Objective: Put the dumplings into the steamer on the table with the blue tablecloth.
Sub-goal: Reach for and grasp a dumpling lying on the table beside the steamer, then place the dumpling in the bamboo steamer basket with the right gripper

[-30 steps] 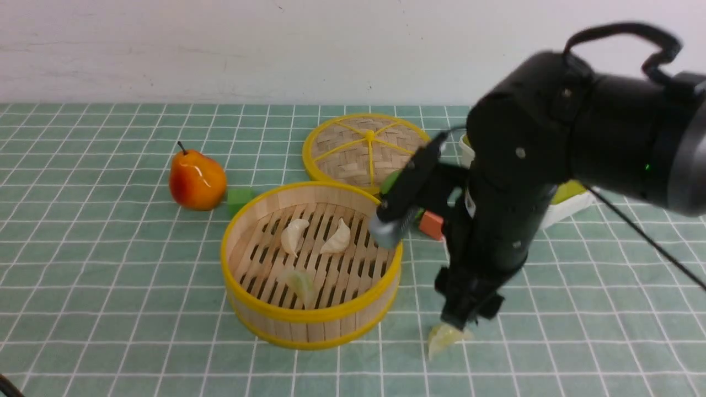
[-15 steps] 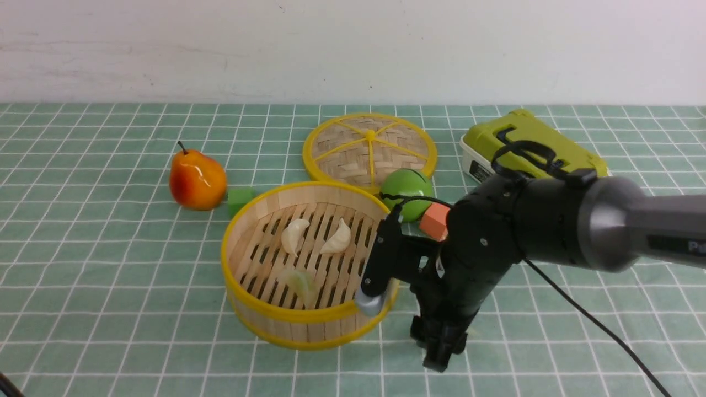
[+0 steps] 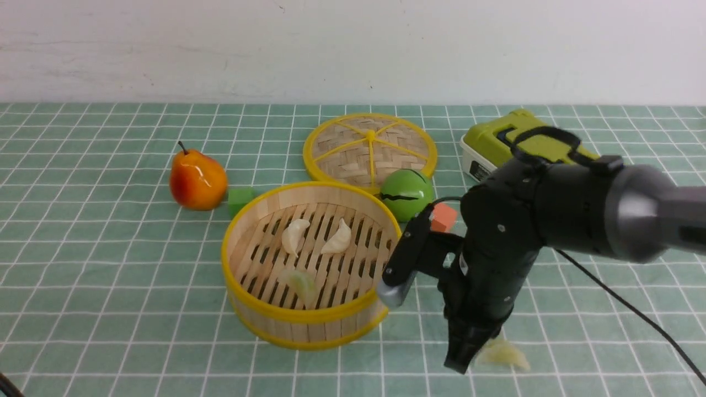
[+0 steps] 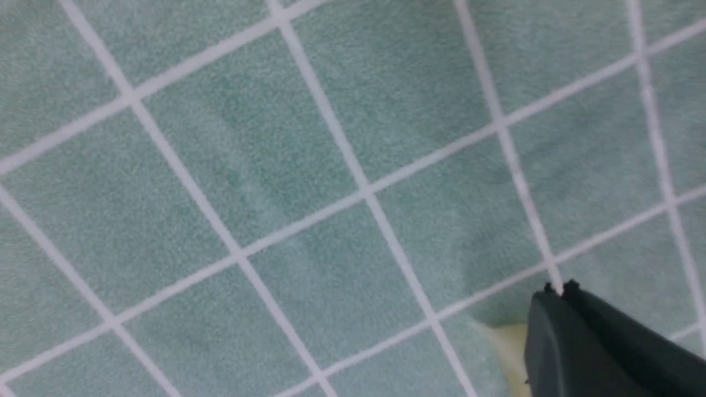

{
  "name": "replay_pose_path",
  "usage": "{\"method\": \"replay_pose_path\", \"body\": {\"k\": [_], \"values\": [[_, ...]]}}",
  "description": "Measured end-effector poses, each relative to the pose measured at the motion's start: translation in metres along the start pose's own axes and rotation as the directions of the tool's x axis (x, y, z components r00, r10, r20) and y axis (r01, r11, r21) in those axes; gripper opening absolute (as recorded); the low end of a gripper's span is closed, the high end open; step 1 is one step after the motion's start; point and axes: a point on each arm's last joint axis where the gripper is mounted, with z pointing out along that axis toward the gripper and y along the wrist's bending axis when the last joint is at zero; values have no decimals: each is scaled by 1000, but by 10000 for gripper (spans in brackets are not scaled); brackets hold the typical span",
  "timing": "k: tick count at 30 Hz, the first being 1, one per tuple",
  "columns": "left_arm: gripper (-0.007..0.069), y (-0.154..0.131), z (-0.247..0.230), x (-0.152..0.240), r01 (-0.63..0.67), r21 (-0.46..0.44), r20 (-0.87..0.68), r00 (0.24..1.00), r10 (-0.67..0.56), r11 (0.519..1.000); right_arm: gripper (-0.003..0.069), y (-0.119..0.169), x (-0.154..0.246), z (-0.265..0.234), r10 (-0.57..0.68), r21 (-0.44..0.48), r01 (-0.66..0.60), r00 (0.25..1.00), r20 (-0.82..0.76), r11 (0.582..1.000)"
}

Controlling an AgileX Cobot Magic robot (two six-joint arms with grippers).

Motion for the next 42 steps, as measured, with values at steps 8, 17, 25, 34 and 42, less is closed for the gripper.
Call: {"method": "replay_pose_path", "body": {"k": [8, 17, 25, 34, 42], "values": [[20, 0, 0, 0, 0, 0, 0, 1000, 0, 1000, -6, -8, 4, -32, 127, 38, -130, 988, 83, 991], [22, 1, 0, 1, 0, -10, -12, 1000, 0, 1000, 281, -33, 29, -15, 219, -52, -221, 975, -39, 974], [23, 1, 0, 1, 0, -12, -14, 1000, 0, 1000, 428, -29, 24, 17, 181, -136, -191, 980, -78, 972], [28, 2, 0, 2, 0, -20, -23, 1000, 0, 1000, 205, -27, 27, 41, 236, -160, -265, 955, -177, 951], [38, 2, 0, 2, 1, -19, -24, 1000, -1, 1000, 210, -38, 7, -26, 360, -153, -366, 931, -67, 918]]}}
